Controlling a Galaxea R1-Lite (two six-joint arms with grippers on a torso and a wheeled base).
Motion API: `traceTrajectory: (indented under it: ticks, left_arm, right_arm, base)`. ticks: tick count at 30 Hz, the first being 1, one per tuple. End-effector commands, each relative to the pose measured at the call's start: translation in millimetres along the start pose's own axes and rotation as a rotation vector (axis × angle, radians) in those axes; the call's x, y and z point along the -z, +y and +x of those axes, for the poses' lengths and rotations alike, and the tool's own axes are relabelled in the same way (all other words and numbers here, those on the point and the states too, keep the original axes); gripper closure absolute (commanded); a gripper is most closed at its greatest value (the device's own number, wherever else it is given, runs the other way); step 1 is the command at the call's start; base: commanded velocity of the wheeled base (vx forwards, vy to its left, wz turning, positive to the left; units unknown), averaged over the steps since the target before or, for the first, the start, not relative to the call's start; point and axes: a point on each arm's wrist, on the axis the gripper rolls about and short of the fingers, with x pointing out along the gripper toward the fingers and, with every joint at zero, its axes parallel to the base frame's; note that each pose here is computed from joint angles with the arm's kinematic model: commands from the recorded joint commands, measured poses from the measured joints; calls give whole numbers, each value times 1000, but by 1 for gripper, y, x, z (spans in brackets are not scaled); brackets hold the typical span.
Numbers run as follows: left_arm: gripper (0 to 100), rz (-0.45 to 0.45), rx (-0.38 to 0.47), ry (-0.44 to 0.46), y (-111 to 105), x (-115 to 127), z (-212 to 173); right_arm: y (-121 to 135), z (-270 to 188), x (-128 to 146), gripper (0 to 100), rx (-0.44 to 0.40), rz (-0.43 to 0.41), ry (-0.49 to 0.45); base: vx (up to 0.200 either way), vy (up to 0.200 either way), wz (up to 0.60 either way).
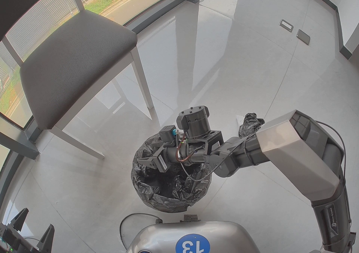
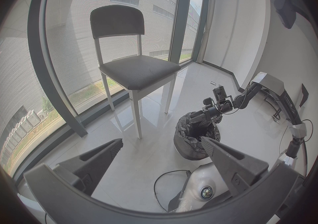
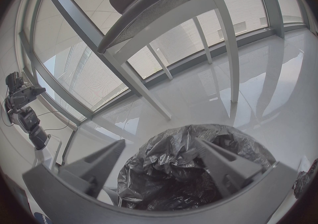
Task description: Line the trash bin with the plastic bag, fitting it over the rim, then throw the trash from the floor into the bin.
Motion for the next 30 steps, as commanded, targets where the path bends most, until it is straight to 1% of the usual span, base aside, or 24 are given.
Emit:
traceTrajectory:
  ticks: [1, 5, 13, 22, 26, 30]
  left_arm:
    - [0, 0, 0, 3, 0, 0, 0]
    - [0, 0, 0, 3, 0, 0, 0]
    - [0, 0, 0, 1, 0, 0, 0]
    - [0, 0, 0, 3, 0, 0, 0]
    - [0, 0, 0, 3, 0, 0, 0]
    - [0, 0, 0, 1, 0, 0, 0]
  right_arm:
    - [2, -4, 1, 0, -1, 4, 15]
    - [2, -4, 7, 0, 2, 2, 41]
    - [2, -5, 14, 0, 56, 18, 118]
    - [1, -2, 14, 0, 56, 12, 116]
    - [-3, 6, 20, 0, 57, 28, 127]
    - [-5, 13, 19, 0, 57, 37, 126]
  base:
    - [0, 0, 0]
    - [0, 0, 0]
    - [0, 0, 0]
    - [0, 0, 0]
    - [0, 0, 0]
    - [0, 0, 0]
